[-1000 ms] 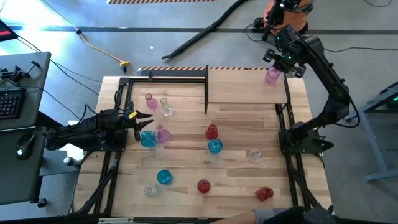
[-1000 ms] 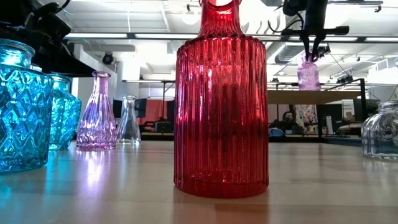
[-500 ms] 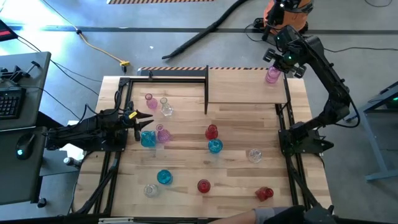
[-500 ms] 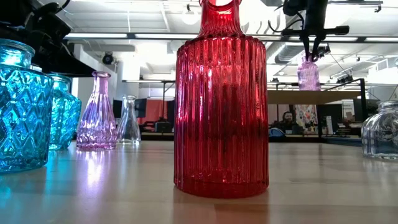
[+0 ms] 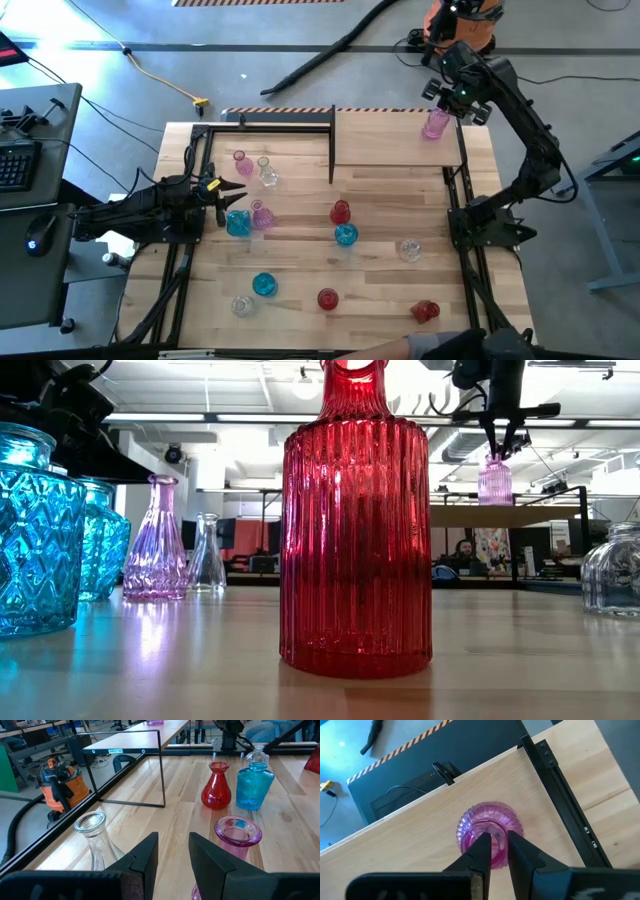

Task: Sort vases onto shelf
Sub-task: Put the bottom right purple vase on the shelf

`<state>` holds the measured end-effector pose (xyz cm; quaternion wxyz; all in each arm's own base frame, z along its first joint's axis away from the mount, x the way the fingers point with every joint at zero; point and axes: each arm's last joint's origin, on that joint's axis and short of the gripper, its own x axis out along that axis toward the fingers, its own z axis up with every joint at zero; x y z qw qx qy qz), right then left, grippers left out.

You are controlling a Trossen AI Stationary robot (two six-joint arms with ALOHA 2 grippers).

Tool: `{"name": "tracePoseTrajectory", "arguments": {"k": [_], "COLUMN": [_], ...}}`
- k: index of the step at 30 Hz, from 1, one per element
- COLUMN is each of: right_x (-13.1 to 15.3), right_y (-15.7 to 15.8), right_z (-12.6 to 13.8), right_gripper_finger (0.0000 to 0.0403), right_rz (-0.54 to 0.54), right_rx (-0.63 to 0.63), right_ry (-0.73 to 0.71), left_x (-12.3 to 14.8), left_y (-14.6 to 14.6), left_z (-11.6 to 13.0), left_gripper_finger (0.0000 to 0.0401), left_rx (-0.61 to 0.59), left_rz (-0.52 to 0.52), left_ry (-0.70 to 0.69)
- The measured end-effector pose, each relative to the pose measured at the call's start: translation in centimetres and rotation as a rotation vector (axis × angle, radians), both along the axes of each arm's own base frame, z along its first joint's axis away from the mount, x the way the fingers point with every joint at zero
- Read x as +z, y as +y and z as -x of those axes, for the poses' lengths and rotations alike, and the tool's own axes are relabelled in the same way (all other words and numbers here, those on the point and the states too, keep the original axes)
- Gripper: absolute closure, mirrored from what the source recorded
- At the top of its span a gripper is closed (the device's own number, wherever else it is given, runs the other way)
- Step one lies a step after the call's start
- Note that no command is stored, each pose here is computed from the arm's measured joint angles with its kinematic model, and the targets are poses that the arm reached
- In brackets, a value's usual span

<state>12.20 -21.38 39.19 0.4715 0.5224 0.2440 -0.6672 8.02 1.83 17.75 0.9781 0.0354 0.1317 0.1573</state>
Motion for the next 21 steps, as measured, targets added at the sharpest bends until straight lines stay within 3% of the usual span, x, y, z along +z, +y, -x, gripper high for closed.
{"name": "tracePoseTrajectory", "arguments": {"k": [21], "right_x": [-0.04], "right_y": [-0.22], "right_z": [-0.47], "right_gripper_finger": [0.0363], "right_rz": [0.062], "right_rx": [-0.075], "right_ry": [0.027], "left_x": [-0.01], "left_y": [0.0], "left_z": [0.0], "left_gripper_finger": [0.03], "left_rx": [0.001], "left_rz": [0.0], "left_ry": [0.0]}}
